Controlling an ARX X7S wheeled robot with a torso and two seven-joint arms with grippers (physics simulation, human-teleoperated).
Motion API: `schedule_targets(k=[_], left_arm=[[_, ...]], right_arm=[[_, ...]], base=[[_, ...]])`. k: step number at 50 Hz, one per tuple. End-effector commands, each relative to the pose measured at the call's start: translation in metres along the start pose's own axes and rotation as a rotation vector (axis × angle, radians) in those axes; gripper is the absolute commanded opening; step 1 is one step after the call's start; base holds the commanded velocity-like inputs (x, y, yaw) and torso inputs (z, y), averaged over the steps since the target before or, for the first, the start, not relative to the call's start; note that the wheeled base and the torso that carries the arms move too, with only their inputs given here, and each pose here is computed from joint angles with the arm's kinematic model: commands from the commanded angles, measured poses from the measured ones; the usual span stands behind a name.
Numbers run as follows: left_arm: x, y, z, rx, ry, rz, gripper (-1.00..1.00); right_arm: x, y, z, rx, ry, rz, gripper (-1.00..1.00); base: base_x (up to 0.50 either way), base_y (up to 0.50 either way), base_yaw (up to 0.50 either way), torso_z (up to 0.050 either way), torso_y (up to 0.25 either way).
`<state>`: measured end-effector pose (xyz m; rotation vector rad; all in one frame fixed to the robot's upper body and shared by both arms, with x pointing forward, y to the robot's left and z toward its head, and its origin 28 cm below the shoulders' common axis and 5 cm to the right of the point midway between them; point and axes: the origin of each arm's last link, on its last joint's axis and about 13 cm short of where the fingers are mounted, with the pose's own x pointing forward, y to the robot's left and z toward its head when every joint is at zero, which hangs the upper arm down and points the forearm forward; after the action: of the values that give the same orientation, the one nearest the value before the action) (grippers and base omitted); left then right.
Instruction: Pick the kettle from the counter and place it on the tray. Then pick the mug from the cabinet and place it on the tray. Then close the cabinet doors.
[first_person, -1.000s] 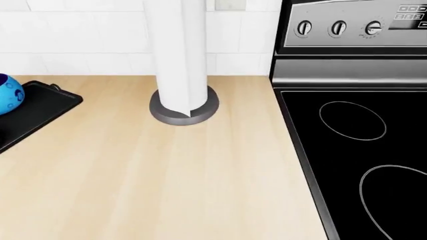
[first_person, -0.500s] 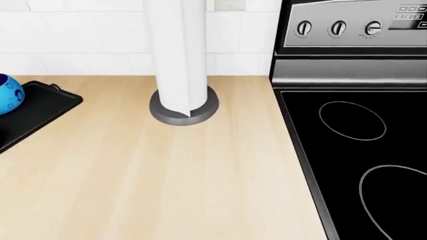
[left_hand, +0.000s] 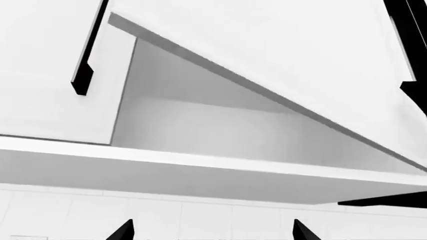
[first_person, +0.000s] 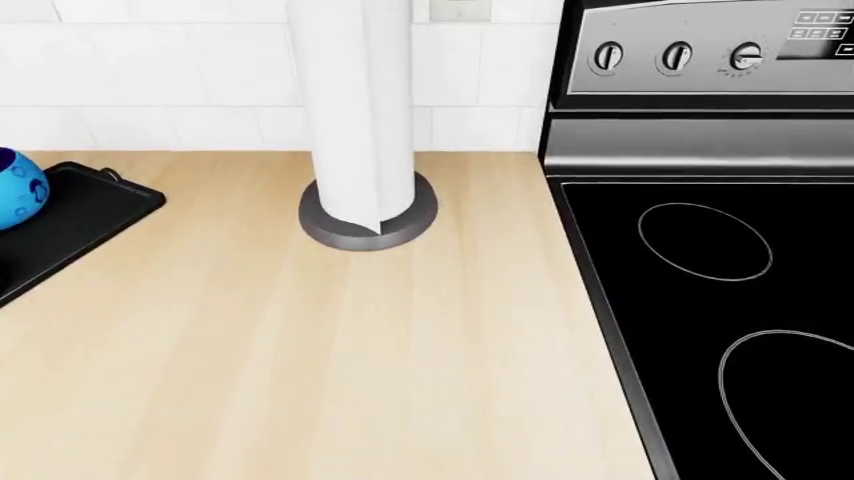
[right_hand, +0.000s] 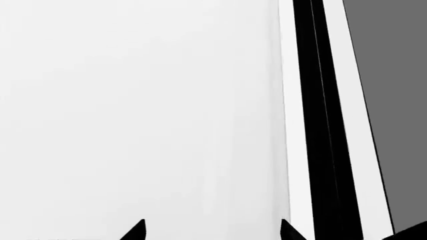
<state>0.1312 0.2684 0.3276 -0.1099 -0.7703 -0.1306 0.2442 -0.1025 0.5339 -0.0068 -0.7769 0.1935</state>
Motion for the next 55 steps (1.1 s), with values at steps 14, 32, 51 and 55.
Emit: schedule_targets(k=[14, 32, 51, 55], left_arm=[[-0.002, 0.003, -0.006, -0.006, 0.013, 0.008, 1.00], [-0.003, 0.006, -0.009, -0.014, 0.022, 0.017, 1.00], [-0.005, 0.008, -0.013, -0.016, 0.029, 0.026, 1.00], [-0.005, 0.009, -0.014, -0.017, 0.030, 0.030, 1.00]], right_arm=[[0.005, 0.029, -0.121, -0.177, 0.471, 0.140, 1.00], [0.003, 0.036, -0.155, -0.529, 0.557, 0.102, 1.00], [0.006, 0.034, -0.182, -0.816, 0.631, 0.008, 1.00], [0.006, 0.033, -0.188, -0.900, 0.638, -0.012, 1.00]], base=[[0.01, 0.00, 0.01, 0.000, 0.000], [0.01, 0.00, 0.01, 0.000, 0.000], [0.01, 0.00, 0.01, 0.000, 0.000], [0.01, 0.00, 0.00, 0.000, 0.000]])
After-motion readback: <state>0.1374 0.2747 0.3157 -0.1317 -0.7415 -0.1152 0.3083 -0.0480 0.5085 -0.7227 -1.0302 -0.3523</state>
